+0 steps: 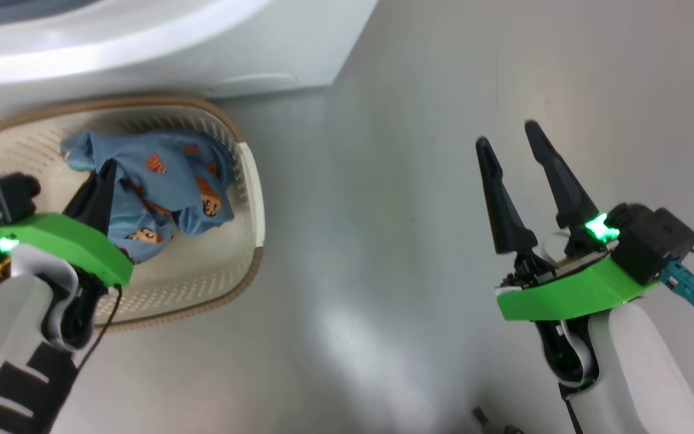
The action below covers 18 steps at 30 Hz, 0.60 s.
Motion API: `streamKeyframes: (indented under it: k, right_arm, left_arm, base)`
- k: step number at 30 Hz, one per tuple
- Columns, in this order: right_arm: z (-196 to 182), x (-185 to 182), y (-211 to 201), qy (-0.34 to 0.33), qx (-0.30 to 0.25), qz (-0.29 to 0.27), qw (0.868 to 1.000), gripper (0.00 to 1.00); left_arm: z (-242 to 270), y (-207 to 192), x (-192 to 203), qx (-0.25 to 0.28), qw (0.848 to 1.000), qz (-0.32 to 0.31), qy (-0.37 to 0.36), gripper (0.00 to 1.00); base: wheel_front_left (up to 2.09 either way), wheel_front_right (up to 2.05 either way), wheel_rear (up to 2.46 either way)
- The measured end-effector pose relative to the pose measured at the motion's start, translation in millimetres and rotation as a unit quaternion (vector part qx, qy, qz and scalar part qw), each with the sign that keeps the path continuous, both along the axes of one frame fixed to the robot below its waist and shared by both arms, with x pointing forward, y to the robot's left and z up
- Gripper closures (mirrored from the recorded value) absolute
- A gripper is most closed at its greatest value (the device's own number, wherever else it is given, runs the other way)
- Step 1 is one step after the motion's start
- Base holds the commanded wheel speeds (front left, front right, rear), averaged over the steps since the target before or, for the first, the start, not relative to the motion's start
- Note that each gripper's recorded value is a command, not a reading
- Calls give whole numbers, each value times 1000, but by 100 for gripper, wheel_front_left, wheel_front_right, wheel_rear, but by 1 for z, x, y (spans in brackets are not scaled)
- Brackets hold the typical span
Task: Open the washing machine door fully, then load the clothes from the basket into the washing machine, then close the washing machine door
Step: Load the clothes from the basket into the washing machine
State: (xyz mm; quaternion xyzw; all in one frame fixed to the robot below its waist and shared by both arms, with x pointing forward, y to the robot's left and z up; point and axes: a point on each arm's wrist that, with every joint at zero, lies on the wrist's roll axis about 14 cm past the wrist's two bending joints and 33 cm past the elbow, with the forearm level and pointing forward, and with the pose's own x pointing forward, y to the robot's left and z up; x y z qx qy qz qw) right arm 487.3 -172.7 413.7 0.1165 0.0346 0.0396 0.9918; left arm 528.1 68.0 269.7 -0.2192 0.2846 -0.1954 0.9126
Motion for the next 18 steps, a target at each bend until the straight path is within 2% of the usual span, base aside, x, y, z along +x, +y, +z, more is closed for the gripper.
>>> streamKeyframes:
  k: [6, 18]
  right_arm:
    - [9, -12, -2, 0, 3, -8, 1000, 0]
    - [44, -39, -7, -28, 3, -11, 1000, 0]
  left_arm:
    - [41, 15, -1, -14, 998, 39, -43, 100]
    - [123, 52, -28, 7, 987, 79, -140, 100]
  base:
    - [0, 0, 0]
    - [0, 0, 0]
